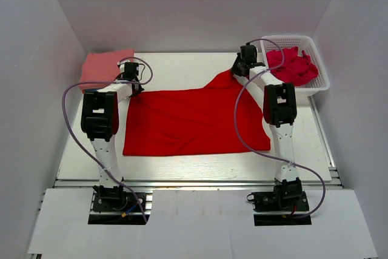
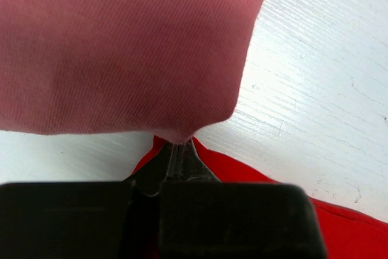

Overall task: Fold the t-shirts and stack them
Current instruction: Grap the side of the flattened tshirt furthest away from the robot with both arms, then fold the other side of the tshirt into a rectangle

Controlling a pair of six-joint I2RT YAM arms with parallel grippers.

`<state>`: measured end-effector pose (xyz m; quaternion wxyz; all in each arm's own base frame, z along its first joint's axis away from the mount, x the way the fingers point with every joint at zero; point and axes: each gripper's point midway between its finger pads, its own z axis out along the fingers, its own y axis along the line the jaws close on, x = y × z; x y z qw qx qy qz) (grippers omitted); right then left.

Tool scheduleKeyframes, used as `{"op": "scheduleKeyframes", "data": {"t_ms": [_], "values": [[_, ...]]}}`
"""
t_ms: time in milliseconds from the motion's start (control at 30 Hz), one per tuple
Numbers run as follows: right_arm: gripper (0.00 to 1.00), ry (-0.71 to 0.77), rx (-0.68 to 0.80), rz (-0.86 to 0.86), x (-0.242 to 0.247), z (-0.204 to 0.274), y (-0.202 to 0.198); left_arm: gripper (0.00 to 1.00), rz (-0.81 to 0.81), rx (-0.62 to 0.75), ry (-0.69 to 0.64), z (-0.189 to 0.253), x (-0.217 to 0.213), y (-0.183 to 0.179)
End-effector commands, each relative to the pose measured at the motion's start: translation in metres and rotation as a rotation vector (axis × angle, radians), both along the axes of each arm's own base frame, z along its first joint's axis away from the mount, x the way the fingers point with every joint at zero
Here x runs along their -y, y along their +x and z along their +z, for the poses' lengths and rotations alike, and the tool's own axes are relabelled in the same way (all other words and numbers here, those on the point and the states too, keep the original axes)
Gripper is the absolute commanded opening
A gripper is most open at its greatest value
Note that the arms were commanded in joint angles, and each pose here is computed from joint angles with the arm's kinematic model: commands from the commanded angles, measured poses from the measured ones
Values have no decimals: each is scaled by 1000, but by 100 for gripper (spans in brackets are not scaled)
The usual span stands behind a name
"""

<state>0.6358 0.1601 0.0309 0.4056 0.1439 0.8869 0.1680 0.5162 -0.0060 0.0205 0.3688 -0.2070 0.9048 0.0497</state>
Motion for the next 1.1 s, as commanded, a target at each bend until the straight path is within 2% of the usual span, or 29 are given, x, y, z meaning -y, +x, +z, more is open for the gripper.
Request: {"op": "scheduleKeyframes", "data": {"t_ms": [0, 33, 100, 133, 200, 233, 267, 333, 367, 467, 500, 533, 633, 667, 700, 733, 1067], "values": [[14, 20, 65, -5, 0, 21, 12, 0, -24, -43, -23, -3, 3, -14], [5, 12, 80, -14, 1, 31, 12, 0, -24, -43, -23, -3, 3, -14], [0, -19, 90, -10, 5, 36, 11, 0, -24, -33, -24, 1, 3, -13], [0, -21, 109, -5, 5, 53, 9, 0, -24, -33, -24, 1, 3, -13], [0, -38, 104, 24, 2, 54, 1, 0, -32, -27, -17, 6, 3, -12], [0, -46, 149, 34, 1, 81, 0, 0, -32, -5, -19, 16, 3, -11], [0, -51, 138, 36, 1, 80, -5, 0, -32, 5, -19, 19, 3, -11], [0, -60, 177, 35, 3, 109, -13, 0, -24, 23, 3, 27, -2, -14], [0, -75, 138, 36, 6, 95, -24, 0, -18, 19, 10, 27, -4, -18], [0, -91, 195, 49, 5, 135, -42, 0, -27, 54, 7, 43, 0, -21], [0, -114, 158, 52, 7, 118, -54, 0, -27, 60, 7, 46, 0, -24], [0, -105, 191, 46, 7, 144, -62, 0, -15, 78, 18, 52, -3, -23], [0, -129, 130, 27, 16, 123, -87, 0, -2, 104, 39, 67, -4, -32], [0, -115, 168, 15, 19, 147, -95, 0, -2, 92, 41, 63, -5, -39], [0, -127, 112, 5, 24, 126, -110, 0, -2, 111, 39, 73, -5, -42], [0, -104, 153, -5, 25, 151, -118, 0, -2, 107, 39, 70, -6, -49], [0, -120, 49, -97, 60, 159, -213, 0, 26, 142, -7, 87, -8, -110]]}}
